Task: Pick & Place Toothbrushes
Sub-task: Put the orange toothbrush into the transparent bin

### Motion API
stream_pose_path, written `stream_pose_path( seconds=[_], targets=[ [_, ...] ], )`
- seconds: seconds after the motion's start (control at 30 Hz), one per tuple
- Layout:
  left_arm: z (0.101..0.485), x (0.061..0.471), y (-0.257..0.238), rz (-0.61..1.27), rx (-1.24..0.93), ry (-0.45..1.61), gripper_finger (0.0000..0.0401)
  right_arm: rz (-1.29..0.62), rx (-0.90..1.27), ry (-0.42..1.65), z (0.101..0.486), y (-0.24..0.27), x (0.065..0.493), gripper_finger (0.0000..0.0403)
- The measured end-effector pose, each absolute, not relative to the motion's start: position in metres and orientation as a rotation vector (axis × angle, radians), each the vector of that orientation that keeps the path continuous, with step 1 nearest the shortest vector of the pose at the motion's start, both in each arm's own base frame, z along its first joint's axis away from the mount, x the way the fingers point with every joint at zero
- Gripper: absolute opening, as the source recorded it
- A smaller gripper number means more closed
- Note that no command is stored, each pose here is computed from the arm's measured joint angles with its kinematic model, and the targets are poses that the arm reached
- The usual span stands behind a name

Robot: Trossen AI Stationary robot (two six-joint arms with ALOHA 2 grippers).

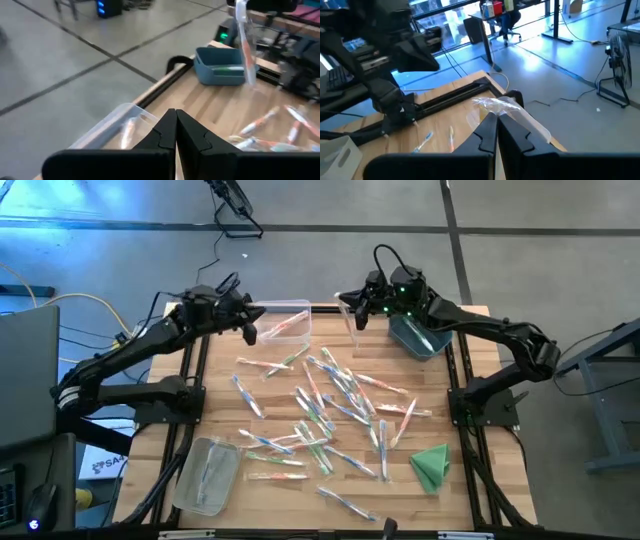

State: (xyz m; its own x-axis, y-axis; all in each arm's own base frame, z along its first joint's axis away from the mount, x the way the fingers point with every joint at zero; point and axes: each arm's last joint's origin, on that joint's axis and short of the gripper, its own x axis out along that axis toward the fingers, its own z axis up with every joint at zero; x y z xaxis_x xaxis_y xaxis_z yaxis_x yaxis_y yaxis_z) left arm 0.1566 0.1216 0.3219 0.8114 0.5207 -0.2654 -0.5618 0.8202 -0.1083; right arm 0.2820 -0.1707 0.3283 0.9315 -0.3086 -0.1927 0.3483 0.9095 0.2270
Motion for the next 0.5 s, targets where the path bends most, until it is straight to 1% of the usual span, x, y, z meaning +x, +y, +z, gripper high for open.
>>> stream_pose_path(
  seconds=[0.13,0.3,0.43,0.5],
  targets=[
    [0.311,0.159,0.139,0.479,-0.192,0.149,0.0000,-0.317,0.252,0.143,0.330,-0.170,0.282,0.0003],
    [0.287,0.152,0.148,0.422,-0.195,0.084,0.0000,-0.305,0.229,0.091,0.335,-0.170,0.283,0.0003],
    [0.274,0.152,0.147,0.412,-0.187,0.045,0.0000,-0.301,0.195,0.013,0.343,-0.171,0.284,0.0003],
    [0.274,0.151,0.147,0.415,-0.179,0.022,0.0000,-0.296,0.174,-0.032,0.346,-0.172,0.285,0.0003]
  ],
)
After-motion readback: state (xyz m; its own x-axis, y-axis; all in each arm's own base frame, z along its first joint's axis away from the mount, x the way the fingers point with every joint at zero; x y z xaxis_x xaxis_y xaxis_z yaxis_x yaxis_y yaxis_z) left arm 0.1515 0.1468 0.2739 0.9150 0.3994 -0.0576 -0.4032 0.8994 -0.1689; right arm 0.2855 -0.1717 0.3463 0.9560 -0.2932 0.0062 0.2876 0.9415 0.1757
